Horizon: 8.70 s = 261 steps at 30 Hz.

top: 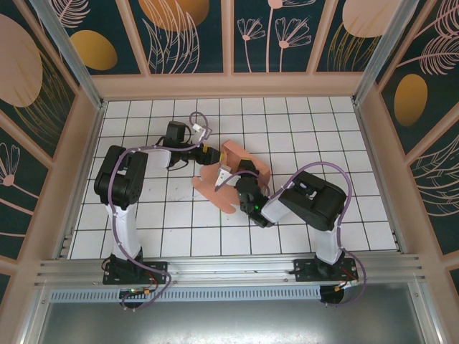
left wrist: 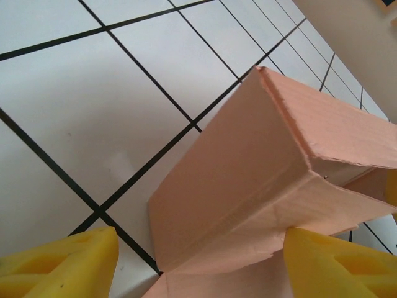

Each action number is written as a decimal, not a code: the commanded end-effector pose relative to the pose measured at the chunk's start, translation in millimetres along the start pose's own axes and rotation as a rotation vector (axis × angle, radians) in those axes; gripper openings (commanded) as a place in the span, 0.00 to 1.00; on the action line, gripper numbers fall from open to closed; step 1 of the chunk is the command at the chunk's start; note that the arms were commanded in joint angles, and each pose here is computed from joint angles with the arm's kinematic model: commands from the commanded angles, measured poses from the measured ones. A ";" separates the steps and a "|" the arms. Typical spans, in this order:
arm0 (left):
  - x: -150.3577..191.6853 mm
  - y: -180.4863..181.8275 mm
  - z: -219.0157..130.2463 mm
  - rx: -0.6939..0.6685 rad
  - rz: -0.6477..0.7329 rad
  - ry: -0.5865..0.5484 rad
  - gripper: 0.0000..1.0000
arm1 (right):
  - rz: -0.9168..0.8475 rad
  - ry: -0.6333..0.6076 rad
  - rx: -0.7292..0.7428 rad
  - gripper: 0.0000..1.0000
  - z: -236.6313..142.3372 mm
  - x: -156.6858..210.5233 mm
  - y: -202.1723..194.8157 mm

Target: Fold the paper box

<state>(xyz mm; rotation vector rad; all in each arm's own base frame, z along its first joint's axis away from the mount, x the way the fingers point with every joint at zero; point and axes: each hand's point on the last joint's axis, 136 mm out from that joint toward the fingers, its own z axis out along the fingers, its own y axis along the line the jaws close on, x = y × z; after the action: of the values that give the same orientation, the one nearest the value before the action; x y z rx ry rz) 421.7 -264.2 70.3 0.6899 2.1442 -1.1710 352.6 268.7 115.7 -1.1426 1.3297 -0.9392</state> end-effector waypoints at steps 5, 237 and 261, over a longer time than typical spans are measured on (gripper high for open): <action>-16.8 -11.5 0.7 0.003 0.115 -0.042 0.70 | 0.078 -0.027 0.023 0.00 2.0 -11.3 -16.7; -70.3 -76.9 -21.9 0.064 -0.297 -0.645 0.00 | 1.995 -0.490 -1.006 0.53 -56.3 7.1 -145.9; -62.9 -71.2 -16.5 0.052 -0.301 -0.625 0.00 | 2.014 -0.441 -1.058 0.50 -39.0 -2.8 -133.7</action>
<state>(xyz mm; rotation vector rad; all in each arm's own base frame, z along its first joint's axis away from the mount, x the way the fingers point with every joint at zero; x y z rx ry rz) 416.4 -292.0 158.5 -0.0435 1.7363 -1.3757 330.1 240.8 234.4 -0.0772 1.7564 1.4831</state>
